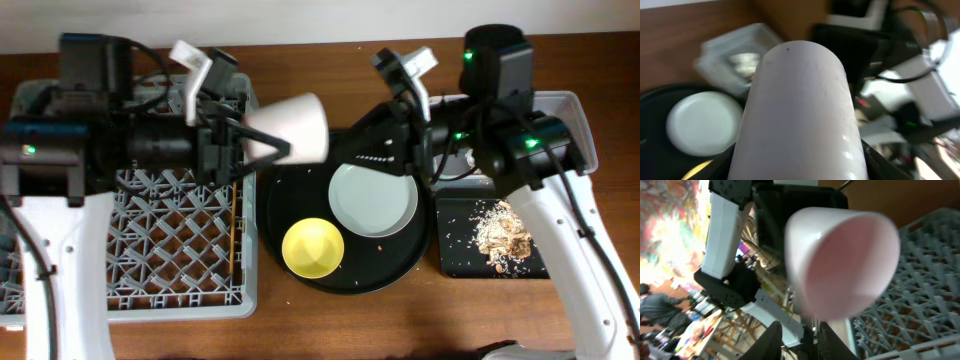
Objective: Sort waste into correct bins and load items into the dishwasher rack
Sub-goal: 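Pass the pink cup to the left gripper and set it in the rack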
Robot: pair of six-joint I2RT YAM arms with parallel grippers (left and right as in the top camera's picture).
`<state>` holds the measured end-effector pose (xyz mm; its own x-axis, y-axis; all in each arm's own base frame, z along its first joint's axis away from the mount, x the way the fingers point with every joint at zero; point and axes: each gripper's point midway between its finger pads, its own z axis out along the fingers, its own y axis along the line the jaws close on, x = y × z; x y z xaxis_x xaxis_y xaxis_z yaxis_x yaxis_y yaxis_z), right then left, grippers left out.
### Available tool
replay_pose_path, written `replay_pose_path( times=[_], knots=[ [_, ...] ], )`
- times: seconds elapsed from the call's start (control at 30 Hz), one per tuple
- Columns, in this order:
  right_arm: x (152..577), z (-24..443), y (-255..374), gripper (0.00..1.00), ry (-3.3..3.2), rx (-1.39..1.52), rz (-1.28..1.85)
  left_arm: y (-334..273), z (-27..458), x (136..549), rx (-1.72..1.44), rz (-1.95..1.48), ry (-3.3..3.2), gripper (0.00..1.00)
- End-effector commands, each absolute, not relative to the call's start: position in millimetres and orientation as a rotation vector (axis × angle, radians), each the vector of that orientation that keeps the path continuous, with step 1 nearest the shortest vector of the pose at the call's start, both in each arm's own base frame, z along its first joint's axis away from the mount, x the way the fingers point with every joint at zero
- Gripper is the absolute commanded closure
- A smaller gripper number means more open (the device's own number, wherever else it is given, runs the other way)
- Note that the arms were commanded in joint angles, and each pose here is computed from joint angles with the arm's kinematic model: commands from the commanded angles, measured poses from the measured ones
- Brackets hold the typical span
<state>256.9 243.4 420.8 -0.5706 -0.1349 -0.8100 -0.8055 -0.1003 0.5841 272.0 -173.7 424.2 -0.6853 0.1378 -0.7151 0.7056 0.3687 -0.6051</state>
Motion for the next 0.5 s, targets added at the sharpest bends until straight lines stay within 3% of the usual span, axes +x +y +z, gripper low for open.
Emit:
replay_pose_path(
  times=[0.0, 0.1, 0.2, 0.47],
  knots=[
    [272.7, 416.2, 224.3, 0.72, 1.719, -0.936, 1.669, -113.4, 381.4, 303.3, 0.473, -0.884, 2.337, 0.65],
    [309.2, 334.7, 191.8, 0.68, 2.197, -0.616, 1.254, -40.8, 335.5, 310.4, 0.073, -0.375, 2.623, 0.66],
    [310.4, 276.8, 147.7, 0.68, 2.526, -0.459, 0.846, -30.7, 304.7, 322.6, -0.018, -0.319, 2.675, 0.65],
    [306.4, 264.7, 135.6, 0.66, 2.601, -0.425, 0.753, -23.2, 173.1, 359.4, -0.147, -0.295, 2.721, 0.65]
  ],
)
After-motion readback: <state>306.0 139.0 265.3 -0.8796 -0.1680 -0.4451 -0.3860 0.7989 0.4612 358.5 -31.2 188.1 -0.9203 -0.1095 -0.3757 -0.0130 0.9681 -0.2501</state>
